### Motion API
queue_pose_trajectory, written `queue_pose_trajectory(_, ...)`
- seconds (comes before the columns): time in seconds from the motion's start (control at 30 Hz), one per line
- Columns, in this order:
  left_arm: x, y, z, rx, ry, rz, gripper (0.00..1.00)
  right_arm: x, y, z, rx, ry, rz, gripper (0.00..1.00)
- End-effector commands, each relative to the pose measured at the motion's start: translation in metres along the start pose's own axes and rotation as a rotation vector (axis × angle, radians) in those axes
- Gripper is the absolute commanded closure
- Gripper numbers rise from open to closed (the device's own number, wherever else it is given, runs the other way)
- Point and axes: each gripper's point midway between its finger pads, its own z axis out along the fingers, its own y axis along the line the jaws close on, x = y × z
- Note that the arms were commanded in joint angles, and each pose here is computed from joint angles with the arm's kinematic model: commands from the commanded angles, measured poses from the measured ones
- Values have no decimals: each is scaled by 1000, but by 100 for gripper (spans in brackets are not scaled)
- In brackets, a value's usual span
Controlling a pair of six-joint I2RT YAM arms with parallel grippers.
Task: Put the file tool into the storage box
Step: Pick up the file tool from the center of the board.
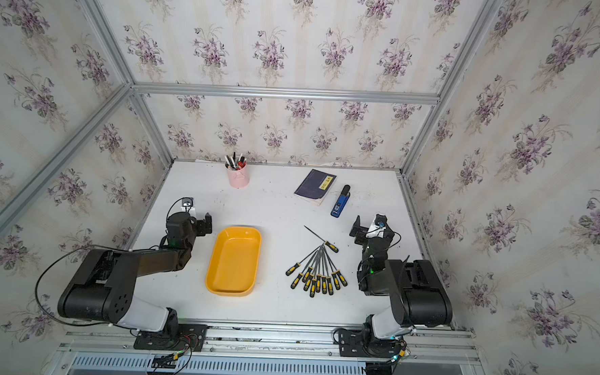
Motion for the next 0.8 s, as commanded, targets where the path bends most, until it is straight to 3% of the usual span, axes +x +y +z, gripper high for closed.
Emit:
queue_pose_trajectory(0.0, -3, 1, 0, -7, -5, 5, 0, -6, 2, 1, -7, -19, 12, 0)
queue_pose_trajectory(0.43, -13, 1, -3, 1, 3, 12, 0, -11, 0, -2, 4, -3, 4, 0)
queue_pose_trajectory(0.53, -40, 14, -23, -51, -11, 1, 0, -35, -9, 3, 79, 61, 43, 0)
queue_pose_trajectory(0.63, -70, 22, -53, -46, -54, -47, 0, -56, 6, 2, 17, 178, 62, 0)
queue_pose_trajectory(0.77, -94, 40, -89, -102, 80, -155, 0, -73, 39, 0, -129, 363, 110, 4)
